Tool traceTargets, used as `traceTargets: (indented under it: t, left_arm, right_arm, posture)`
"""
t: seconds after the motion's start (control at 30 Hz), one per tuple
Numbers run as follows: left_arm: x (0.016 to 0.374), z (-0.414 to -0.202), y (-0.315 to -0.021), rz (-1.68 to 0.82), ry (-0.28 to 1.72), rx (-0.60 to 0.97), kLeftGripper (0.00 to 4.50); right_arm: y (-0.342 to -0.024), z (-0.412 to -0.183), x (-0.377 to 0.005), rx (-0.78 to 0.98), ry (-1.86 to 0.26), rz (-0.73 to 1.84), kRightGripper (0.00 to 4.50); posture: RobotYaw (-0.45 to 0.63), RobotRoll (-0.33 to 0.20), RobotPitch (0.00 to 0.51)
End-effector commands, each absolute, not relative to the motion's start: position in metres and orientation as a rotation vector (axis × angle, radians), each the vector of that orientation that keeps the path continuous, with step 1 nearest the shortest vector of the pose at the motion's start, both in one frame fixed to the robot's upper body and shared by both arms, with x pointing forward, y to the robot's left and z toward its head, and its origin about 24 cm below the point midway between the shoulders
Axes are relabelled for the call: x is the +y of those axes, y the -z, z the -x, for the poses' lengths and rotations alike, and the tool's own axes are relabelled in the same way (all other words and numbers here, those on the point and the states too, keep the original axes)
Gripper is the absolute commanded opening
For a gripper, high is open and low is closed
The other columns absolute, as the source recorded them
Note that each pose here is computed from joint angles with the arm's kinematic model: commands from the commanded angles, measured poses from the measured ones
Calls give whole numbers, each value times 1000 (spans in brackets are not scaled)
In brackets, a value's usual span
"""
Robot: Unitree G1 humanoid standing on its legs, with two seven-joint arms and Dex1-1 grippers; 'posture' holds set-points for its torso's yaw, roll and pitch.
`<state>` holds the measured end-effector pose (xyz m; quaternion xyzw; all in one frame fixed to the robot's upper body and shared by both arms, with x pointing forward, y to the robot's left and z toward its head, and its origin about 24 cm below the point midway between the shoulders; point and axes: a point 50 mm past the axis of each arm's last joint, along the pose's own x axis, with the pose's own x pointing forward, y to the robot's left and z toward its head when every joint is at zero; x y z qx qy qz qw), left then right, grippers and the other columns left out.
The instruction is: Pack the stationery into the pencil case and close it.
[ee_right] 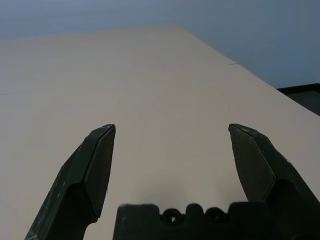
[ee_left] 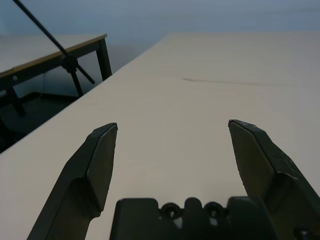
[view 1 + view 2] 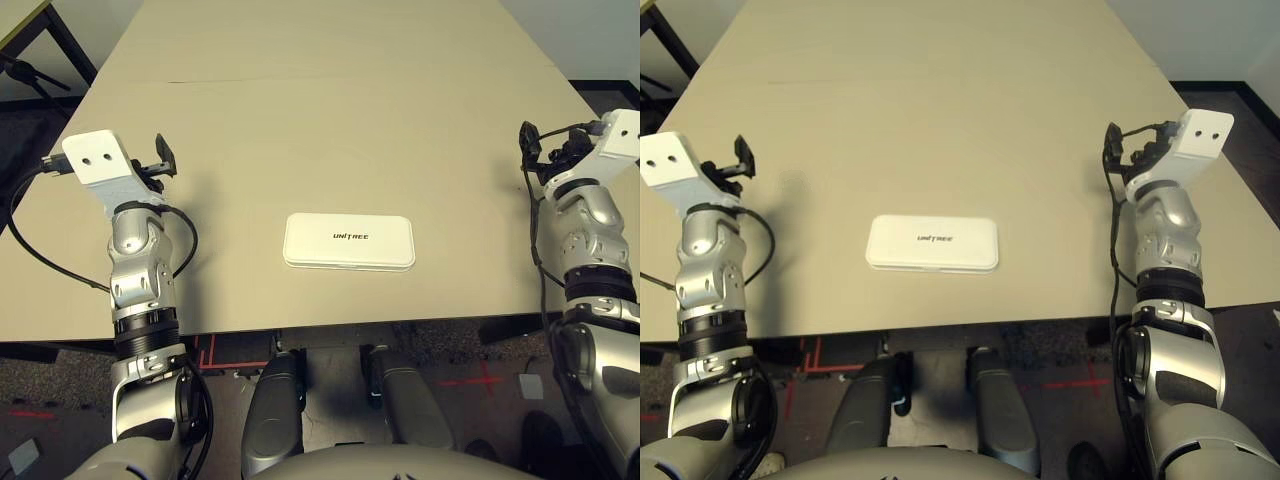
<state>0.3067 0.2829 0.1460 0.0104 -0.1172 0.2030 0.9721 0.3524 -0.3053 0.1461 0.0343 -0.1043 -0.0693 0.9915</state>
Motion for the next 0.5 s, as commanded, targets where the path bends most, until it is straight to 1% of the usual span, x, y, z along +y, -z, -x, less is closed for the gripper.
traceTargets:
  t: [0.03, 0.2, 0.4, 0.5]
  left_arm:
    - [285, -304, -142, -3, -425, -227, 4467]
    - [281, -303, -141, 6, -416, -229, 4467]
    - [278, -302, -134, 9, -401, -204, 4467]
    - [277, -300, -133, 11, -398, -200, 4467]
  right_arm:
    - [-140, -353, -304, -192, 137, -71, 4500]
    - [-140, -354, -303, -190, 136, -66, 4500]
    - [-140, -353, -301, -197, 127, -76, 4500]
    - [-137, -352, -298, -194, 115, -80, 4500]
  posture:
    - [-66, 0, 161]
    - [-73, 0, 155]
    - [-79, 0, 164]
    - [-71, 0, 160]
